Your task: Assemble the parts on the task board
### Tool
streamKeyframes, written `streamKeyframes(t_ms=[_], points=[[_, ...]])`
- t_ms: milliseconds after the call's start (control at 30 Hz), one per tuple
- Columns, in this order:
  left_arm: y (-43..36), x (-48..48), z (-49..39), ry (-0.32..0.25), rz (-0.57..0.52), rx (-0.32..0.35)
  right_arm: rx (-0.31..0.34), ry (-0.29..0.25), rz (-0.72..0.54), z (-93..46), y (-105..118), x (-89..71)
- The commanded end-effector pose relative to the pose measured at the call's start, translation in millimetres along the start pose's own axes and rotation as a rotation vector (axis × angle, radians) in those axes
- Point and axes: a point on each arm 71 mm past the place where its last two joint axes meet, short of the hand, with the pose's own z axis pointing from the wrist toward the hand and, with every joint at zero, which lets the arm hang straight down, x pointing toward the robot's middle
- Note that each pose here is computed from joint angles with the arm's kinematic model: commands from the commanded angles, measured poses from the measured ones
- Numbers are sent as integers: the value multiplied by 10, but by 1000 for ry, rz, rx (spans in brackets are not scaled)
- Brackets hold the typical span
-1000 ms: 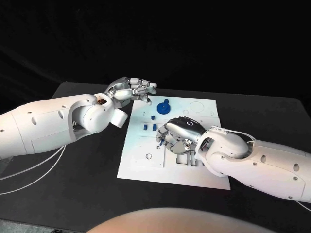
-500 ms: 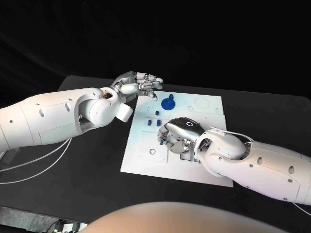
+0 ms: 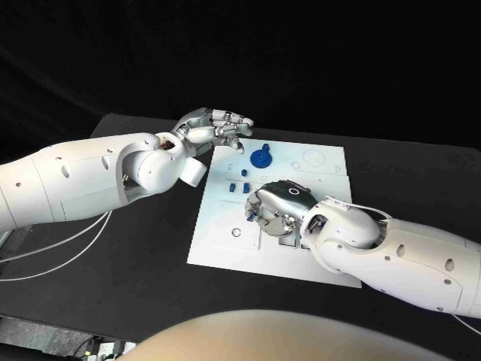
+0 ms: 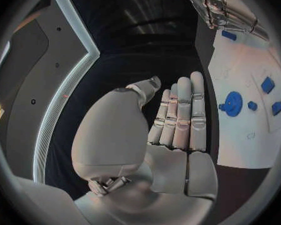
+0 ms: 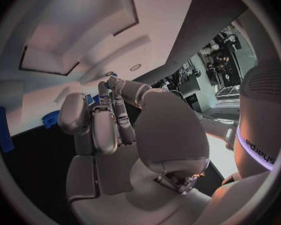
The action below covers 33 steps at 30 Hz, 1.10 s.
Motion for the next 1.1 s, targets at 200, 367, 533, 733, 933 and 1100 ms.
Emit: streamKeyframes(t_ms=[200,367,533,733,933,1100], points=[[-2,10,3,20,-5,2,0,-18,-21,-31,-6,-8],[-1,6,4,20,-5,1,-6,-30,-21,-39,12,-21],[0,3,4,20,-5,0,-1,-23,-30,-50,12,-21],[0,2,3,20,-5,0,11,13,-56,-59,1,-4],[0,2,3,21,-5,-1,18,40,-81,-53,2,14],[2,3,3,22,-6,-2,18,50,-95,-36,17,21]])
